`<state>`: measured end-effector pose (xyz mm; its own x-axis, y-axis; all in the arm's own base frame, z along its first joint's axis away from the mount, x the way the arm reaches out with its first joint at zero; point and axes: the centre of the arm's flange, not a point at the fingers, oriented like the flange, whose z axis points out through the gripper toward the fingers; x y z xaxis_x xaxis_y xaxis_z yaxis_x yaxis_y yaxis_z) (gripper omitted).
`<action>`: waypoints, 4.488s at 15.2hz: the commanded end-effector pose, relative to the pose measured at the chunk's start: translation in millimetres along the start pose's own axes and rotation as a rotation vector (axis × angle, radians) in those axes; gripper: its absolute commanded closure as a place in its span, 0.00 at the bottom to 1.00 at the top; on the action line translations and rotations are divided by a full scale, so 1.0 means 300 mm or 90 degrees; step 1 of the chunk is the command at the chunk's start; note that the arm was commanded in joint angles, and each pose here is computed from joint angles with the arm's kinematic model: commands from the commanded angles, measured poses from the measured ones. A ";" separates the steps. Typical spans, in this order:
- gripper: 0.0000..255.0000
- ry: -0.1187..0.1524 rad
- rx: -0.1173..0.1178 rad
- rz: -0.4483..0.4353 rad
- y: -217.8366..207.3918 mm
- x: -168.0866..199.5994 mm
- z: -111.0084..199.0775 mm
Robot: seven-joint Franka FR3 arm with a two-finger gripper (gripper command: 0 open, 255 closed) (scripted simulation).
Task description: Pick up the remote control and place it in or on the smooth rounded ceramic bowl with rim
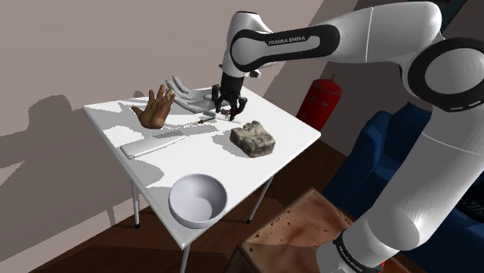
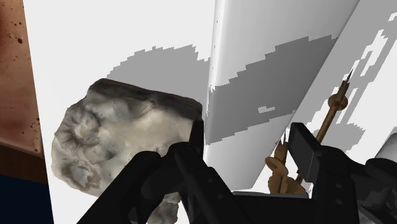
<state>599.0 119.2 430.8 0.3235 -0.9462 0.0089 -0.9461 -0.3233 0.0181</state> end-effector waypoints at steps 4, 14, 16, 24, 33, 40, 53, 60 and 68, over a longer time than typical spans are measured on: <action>1.00 0.000 0.000 0.000 0.000 0.003 -0.089; 1.00 0.000 0.000 0.000 0.100 -0.193 -0.163; 1.00 0.000 0.000 0.000 0.139 -0.272 -0.165; 1.00 0.000 0.000 0.000 0.297 -0.587 -0.170; 1.00 0.000 0.000 0.000 0.474 -0.941 -0.176; 1.00 0.000 0.000 0.000 0.529 -1.055 -0.090; 1.00 0.000 0.000 0.000 0.526 -1.056 0.074; 0.00 0.000 0.000 0.000 0.526 -1.057 0.075; 0.00 0.000 0.000 0.000 0.526 -1.056 -0.093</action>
<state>349.6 366.9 453.4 0.3234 -0.9462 0.0085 -0.9462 -0.3232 0.0166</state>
